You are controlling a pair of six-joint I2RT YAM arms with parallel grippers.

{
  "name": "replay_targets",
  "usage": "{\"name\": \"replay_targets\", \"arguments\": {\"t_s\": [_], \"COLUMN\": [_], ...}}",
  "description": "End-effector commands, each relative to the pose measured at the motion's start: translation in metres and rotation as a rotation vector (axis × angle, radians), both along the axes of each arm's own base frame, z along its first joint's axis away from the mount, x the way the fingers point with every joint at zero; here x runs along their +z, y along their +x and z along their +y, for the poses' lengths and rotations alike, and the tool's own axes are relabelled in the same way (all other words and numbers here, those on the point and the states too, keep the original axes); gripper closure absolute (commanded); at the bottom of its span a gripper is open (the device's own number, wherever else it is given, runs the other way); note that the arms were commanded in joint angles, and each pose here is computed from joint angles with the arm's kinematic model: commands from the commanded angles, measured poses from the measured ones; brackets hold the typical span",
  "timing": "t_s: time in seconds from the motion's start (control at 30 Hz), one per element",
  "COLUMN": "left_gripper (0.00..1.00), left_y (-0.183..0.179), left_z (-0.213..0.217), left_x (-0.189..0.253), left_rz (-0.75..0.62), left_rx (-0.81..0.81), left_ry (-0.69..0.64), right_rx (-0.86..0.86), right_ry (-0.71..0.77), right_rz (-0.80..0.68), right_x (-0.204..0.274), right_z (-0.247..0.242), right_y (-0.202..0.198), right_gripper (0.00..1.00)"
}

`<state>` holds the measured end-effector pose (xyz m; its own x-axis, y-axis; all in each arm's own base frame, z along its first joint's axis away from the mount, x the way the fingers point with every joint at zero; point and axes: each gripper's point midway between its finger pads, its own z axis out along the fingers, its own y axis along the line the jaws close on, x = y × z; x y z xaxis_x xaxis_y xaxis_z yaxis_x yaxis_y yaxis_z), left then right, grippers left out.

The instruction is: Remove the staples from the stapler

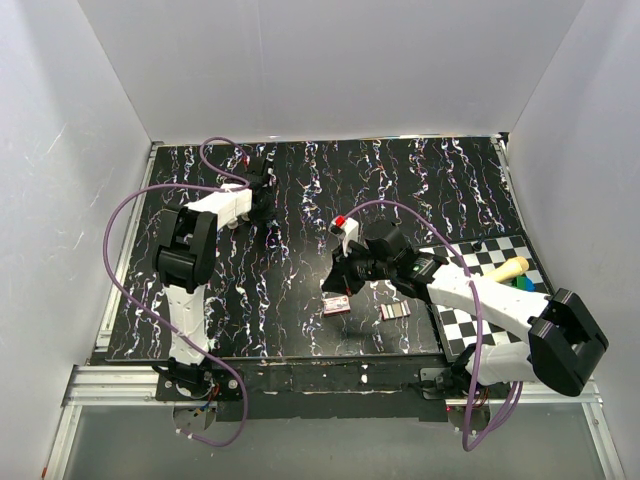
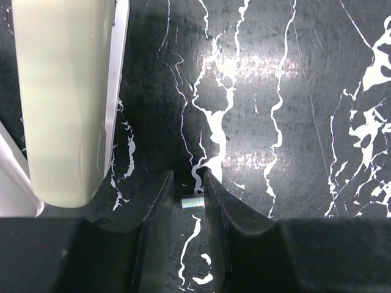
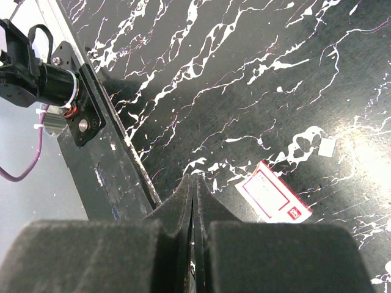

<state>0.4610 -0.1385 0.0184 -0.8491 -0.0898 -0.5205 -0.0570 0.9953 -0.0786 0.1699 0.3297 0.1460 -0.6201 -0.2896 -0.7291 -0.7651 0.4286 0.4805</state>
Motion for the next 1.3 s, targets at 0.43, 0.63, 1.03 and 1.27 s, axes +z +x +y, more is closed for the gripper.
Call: {"name": "replay_targets", "arguments": {"t_s": [0.43,0.63,1.03,1.27], "left_gripper": [0.77,0.78,0.65,0.57], "left_y": [-0.069,-0.089,-0.081,-0.056], "left_z": [-0.027,-0.048,-0.037,-0.014], "left_x": [0.001,0.0,0.048,0.057], "left_rz": [0.075,0.081,-0.035,-0.055], "left_rx": [-0.069,-0.128,-0.137,-0.134], "left_ry": [-0.033,-0.039,0.077,0.118], "right_rx": [-0.005,-0.02,-0.036,-0.046], "right_ry": [0.077,0.078,0.073,0.054], "right_rz": [-0.037,-0.044,-0.044,-0.043], "right_x": [0.027,0.031,0.035,0.029], "right_z": [-0.01,-0.019,-0.02,-0.02], "right_y": [-0.013,-0.019,-0.018,-0.015], "right_gripper": [0.99,0.99,0.99,0.99]}}
